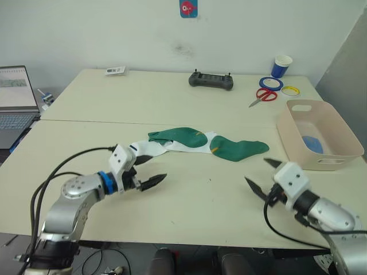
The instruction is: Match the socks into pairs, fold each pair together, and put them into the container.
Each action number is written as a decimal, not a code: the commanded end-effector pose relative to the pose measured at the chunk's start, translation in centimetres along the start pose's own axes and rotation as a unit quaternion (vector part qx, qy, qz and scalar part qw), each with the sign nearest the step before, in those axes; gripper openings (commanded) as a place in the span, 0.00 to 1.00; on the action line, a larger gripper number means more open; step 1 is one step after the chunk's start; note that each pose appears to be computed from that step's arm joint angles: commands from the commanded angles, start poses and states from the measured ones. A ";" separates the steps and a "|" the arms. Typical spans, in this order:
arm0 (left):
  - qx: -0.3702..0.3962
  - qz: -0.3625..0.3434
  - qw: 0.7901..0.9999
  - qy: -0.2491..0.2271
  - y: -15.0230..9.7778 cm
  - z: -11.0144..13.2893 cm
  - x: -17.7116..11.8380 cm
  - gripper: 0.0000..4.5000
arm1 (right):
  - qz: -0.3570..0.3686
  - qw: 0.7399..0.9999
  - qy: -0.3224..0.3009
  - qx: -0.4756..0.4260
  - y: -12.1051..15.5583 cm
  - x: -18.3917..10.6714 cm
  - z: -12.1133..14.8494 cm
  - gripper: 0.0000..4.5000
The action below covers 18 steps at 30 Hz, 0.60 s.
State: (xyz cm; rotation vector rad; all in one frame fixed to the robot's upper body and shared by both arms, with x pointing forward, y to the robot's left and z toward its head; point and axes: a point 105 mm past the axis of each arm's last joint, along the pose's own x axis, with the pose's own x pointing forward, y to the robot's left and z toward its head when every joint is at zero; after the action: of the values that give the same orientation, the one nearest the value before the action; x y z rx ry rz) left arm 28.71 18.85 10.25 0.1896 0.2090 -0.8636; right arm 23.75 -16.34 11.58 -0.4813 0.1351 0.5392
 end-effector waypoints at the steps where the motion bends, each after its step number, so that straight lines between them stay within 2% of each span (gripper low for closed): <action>1: 0.018 0.016 1.000 0.000 0.5 0.1 -1.1 1.00 | -0.016 1.000 -0.005 0.017 0.6 -1.0 -0.3 1.00; 5: 0.023 0.017 0.999 -0.015 0.8 1.1 -0.3 1.00 | -0.013 1.000 -0.015 0.022 1.0 -1.2 0.1 1.00; 9: 0.026 0.001 0.999 -0.039 0.4 3.0 2.0 1.00 | -0.007 0.999 -0.026 0.016 1.0 -1.0 0.9 1.00; 14: 0.021 -0.027 0.998 -0.051 -1.1 4.9 6.3 1.00 | -0.016 0.999 -0.038 0.013 0.8 -0.4 1.7 1.00; 18: -0.009 -0.064 0.997 -0.051 -3.0 6.7 11.2 1.00 | -0.004 0.999 -0.050 0.011 1.4 0.3 2.7 1.00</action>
State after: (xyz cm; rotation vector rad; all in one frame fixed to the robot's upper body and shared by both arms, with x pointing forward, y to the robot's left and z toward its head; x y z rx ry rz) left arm 33.75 8.52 13.19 0.1179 0.1291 -0.9824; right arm 23.52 -14.75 12.07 -0.4221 0.0956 0.5363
